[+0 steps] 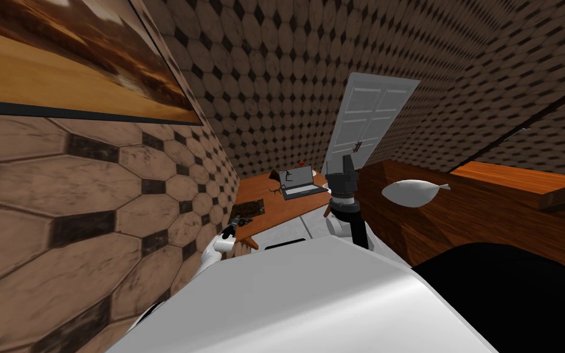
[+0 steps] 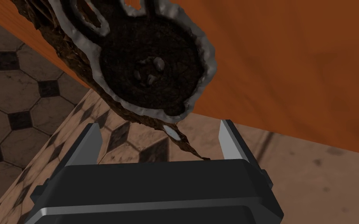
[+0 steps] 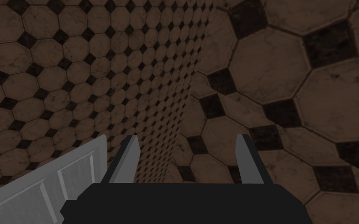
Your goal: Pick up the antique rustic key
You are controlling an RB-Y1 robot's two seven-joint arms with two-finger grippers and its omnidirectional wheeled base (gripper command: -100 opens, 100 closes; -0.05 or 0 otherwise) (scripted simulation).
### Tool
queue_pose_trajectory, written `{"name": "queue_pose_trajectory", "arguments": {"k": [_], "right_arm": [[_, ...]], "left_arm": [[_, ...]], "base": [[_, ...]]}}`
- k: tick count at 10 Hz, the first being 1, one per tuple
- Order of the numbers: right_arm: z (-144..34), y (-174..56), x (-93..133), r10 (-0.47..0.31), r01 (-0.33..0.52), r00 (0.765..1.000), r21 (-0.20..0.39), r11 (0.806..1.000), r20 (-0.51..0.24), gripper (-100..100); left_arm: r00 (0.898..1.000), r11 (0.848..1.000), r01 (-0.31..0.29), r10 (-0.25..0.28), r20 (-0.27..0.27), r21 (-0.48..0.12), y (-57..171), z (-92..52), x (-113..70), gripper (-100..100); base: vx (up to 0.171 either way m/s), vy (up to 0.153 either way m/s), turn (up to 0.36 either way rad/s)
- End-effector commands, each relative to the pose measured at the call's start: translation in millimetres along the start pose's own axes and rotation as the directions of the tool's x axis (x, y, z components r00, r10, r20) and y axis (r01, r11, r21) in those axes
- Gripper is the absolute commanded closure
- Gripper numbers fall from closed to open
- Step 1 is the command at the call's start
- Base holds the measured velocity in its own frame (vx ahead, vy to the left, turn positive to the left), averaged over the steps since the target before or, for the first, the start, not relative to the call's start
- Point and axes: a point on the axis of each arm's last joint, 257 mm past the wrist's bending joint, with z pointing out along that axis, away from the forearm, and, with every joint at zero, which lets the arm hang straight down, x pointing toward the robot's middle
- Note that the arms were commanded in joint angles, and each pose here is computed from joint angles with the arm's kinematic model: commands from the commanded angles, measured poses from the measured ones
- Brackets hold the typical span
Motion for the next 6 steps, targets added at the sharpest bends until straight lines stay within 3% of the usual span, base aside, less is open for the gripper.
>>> {"name": "queue_pose_trajectory", "arguments": {"k": [1, 4, 5, 6], "right_arm": [[0.0, 0.0, 0.0, 0.000, 0.000, 1.000, 0.000, 1.000, 0.000, 0], [0.0, 0.0, 0.0, 0.000, 0.000, 1.000, 0.000, 1.000, 0.000, 0], [0.0, 0.0, 0.0, 0.000, 0.000, 1.000, 0.000, 1.000, 0.000, 0], [0.0, 0.0, 0.0, 0.000, 0.000, 1.000, 0.000, 1.000, 0.000, 0]], "left_arm": [[1.000, 1.000, -0.004, 0.004, -0.003, 0.005, 6.8, -1.3, 3.8, -100], [1.000, 1.000, -0.006, 0.006, -0.006, 0.006, 12.7, -2.7, 6.0, -100], [1.000, 1.000, -0.006, 0.006, -0.006, 0.008, 12.7, -2.9, 6.2, 100], [1.000, 1.000, -0.006, 0.006, -0.006, 0.008, 12.6, -2.8, 6.2, 100]], "base": [[0.073, 0.003, 0.039], [0.084, -0.004, 0.033], [0.008, 0.000, -0.001], [0.000, 0.002, 0.022]]}}
